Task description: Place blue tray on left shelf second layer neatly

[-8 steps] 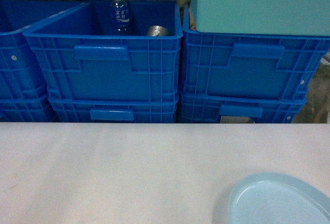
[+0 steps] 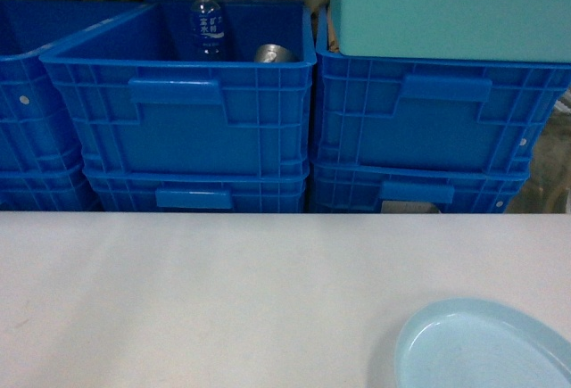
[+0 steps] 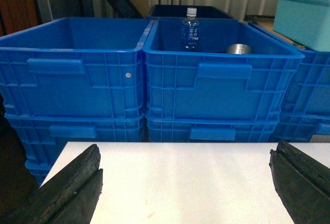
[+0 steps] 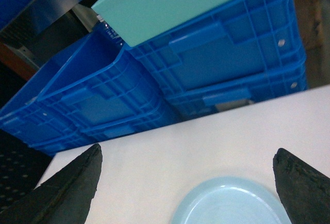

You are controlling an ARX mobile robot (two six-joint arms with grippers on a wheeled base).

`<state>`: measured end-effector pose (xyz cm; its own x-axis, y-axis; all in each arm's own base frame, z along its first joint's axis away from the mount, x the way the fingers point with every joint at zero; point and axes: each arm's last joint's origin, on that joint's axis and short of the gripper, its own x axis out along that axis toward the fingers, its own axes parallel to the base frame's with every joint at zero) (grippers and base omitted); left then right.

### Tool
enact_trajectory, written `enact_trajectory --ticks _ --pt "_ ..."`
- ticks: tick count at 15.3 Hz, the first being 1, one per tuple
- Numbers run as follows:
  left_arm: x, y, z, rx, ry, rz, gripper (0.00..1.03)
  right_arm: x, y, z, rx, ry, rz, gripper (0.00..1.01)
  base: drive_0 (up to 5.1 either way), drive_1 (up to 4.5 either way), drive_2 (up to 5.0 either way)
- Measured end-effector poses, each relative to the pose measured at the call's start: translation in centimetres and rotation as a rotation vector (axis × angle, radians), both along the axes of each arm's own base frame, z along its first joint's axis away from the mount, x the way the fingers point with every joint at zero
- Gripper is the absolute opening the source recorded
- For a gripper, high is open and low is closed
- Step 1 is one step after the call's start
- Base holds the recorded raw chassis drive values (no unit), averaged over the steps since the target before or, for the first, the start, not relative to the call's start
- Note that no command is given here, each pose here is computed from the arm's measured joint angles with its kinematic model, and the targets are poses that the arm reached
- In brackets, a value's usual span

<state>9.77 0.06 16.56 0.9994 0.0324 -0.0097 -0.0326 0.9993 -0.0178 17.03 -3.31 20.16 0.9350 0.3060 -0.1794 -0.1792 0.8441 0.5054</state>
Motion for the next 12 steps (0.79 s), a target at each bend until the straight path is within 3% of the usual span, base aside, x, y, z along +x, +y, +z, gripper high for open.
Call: enact_trajectory --ticks 1,2,3,5,7,9,10,12 --pt "0.0 0.0 0.0 0.000 0.000 0.000 0.98 1.8 -1.0 -0.8 0.113 0.071 0.040 0.98 0.0 0.00 0.0" --pt "0.0 0.0 0.0 0.000 0.000 0.000 0.98 3.0 -1.9 -2.4 0.210 0.166 0.046 0.98 0.0 0.00 0.0" --pt "0.0 0.0 0.0 0.000 0.000 0.000 0.98 3.8 -3.0 -4.6 0.279 0.246 0.018 0.98 0.0 0.00 0.0" --pt "0.0 0.0 0.0 0.000 0.000 0.000 0.98 4.2 -4.9 -8.0 0.341 0.355 -0.044 0.98 0.0 0.00 0.0" --pt "0.0 0.0 0.0 0.000 0.000 0.000 0.98 3.9 -5.9 -10.2 0.347 0.418 -0.063 0.98 0.0 0.00 0.0" --pt "0.0 0.0 0.0 0.000 0.000 0.000 0.98 3.8 -6.3 -10.7 0.285 0.413 -0.087 0.98 0.0 0.00 0.0" --pt "0.0 0.0 0.0 0.000 0.000 0.000 0.98 3.8 -6.2 -11.1 0.269 0.411 -0.083 0.98 0.0 0.00 0.0" --pt "0.0 0.0 0.0 0.000 0.000 0.000 0.98 3.5 -4.8 -12.8 0.239 0.455 -0.056 0.98 0.0 0.00 0.0"
